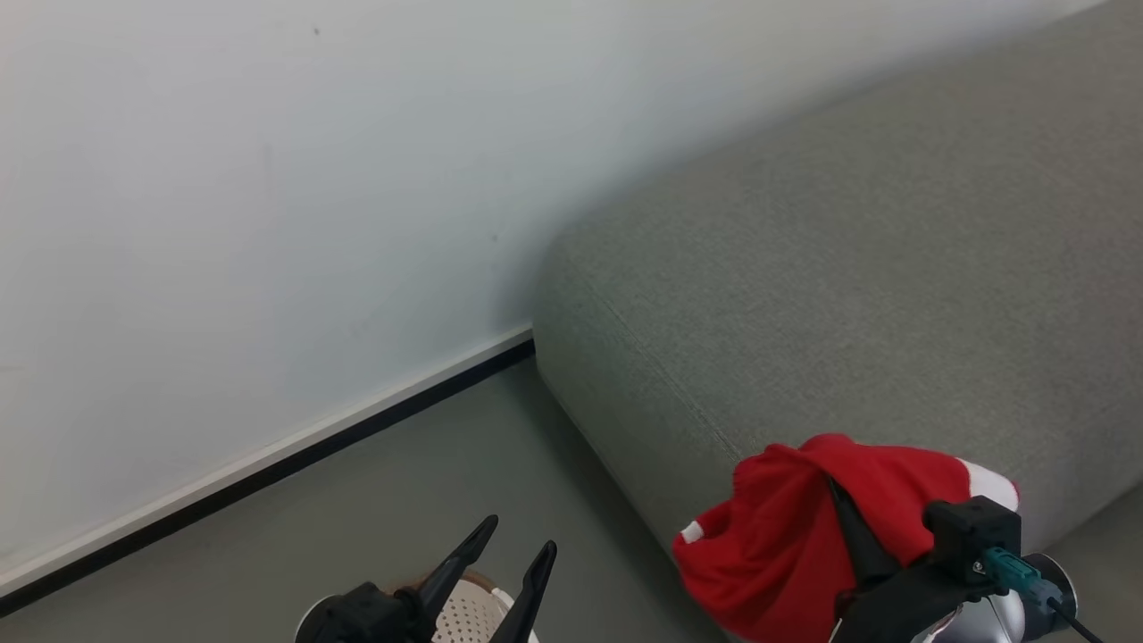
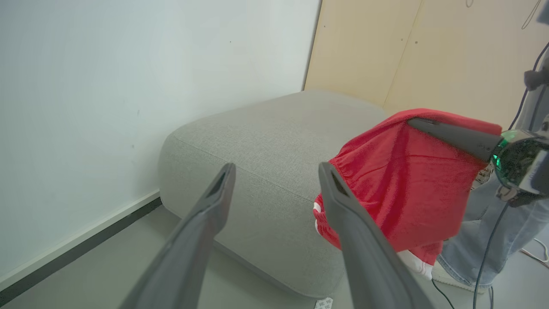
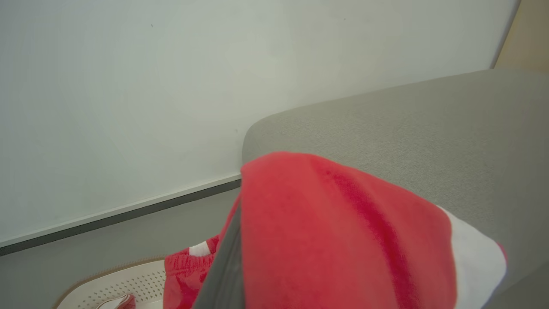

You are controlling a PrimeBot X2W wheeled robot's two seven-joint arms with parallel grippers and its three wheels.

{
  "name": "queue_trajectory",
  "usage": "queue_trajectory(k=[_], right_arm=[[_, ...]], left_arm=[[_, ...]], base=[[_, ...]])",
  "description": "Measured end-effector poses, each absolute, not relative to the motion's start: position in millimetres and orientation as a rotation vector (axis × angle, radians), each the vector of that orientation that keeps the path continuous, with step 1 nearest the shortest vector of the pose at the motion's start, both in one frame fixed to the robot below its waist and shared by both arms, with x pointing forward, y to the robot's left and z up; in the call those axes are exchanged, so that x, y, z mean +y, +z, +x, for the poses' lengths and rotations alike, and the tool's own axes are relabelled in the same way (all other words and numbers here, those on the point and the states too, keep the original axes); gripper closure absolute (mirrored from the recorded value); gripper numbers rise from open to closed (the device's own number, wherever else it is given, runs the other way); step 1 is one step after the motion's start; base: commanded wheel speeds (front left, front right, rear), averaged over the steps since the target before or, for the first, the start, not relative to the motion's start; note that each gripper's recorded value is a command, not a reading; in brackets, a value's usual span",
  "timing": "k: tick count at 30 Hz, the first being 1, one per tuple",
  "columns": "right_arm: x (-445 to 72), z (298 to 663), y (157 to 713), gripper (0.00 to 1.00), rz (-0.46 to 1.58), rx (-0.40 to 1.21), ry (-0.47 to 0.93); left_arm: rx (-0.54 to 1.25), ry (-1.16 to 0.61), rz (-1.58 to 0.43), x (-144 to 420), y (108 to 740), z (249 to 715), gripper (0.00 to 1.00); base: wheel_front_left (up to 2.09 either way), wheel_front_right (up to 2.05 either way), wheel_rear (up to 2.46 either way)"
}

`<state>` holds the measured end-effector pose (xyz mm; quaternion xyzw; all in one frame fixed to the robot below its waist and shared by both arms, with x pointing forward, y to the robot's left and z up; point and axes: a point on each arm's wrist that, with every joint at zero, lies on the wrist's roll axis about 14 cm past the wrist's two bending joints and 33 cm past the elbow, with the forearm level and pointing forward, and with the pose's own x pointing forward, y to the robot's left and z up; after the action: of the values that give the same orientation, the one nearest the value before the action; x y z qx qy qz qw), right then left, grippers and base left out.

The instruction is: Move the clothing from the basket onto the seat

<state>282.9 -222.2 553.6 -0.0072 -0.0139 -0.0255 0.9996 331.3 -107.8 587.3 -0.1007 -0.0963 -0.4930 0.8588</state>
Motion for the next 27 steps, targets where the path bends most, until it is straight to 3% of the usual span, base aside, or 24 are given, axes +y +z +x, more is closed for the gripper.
queue_trajectory(k=[17,27], right_arm=[[-264,276,539,1.0,-0.025,0.047,-0.183],[-329,340,590,1.0,-0.078,-0.039,-0.245]], left_arm=[[-0.1,-1.138,-0.252,-134,549,317,0.0],[-0.13,-1.192,-0.231,-135,545,333,0.0]], base=[[0.0,0.0,0.0],[0.0,0.0,0.0]])
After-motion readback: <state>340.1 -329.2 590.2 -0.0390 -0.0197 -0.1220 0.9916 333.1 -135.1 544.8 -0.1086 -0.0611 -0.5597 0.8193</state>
